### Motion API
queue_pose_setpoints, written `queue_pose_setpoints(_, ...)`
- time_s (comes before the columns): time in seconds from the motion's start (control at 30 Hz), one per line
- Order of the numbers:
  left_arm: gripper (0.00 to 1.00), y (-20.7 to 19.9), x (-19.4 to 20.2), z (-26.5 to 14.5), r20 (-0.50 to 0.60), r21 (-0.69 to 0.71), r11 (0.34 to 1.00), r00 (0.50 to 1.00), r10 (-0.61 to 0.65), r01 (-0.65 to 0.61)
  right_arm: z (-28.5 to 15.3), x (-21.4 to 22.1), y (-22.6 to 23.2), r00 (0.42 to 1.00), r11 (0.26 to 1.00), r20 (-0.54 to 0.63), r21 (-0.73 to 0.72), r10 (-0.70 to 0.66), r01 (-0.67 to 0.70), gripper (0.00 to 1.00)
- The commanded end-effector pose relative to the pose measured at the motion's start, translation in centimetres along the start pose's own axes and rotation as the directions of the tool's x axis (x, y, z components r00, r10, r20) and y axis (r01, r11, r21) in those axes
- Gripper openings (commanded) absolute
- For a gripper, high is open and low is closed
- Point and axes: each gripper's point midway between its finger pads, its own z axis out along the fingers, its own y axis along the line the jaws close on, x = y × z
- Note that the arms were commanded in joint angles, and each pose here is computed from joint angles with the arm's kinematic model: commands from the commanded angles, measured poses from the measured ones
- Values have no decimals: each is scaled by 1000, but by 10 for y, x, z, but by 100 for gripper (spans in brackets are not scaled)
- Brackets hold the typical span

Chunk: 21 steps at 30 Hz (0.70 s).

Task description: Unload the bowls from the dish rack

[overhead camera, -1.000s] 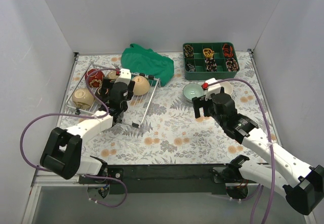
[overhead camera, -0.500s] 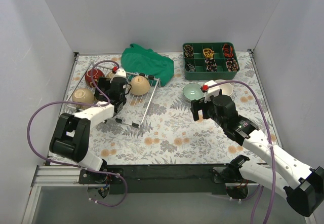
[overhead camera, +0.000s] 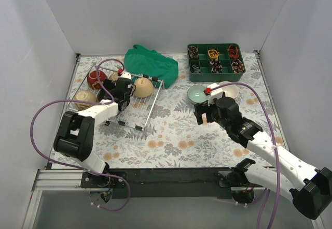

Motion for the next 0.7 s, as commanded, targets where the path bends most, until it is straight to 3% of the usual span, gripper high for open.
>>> queue_pose_setpoints(0.0, 98, 1, 0, 4, -30, 7, 998, 998, 55, -55, 4, -8, 5, 1000, 1000, 29, -23, 3, -2, 98)
queue_pose_setpoints(0.67, 98, -16, 41, 15, -166, 54, 964, 949, 267, -261, 7, -2, 12, 1000, 998, 11, -57, -4, 5, 98)
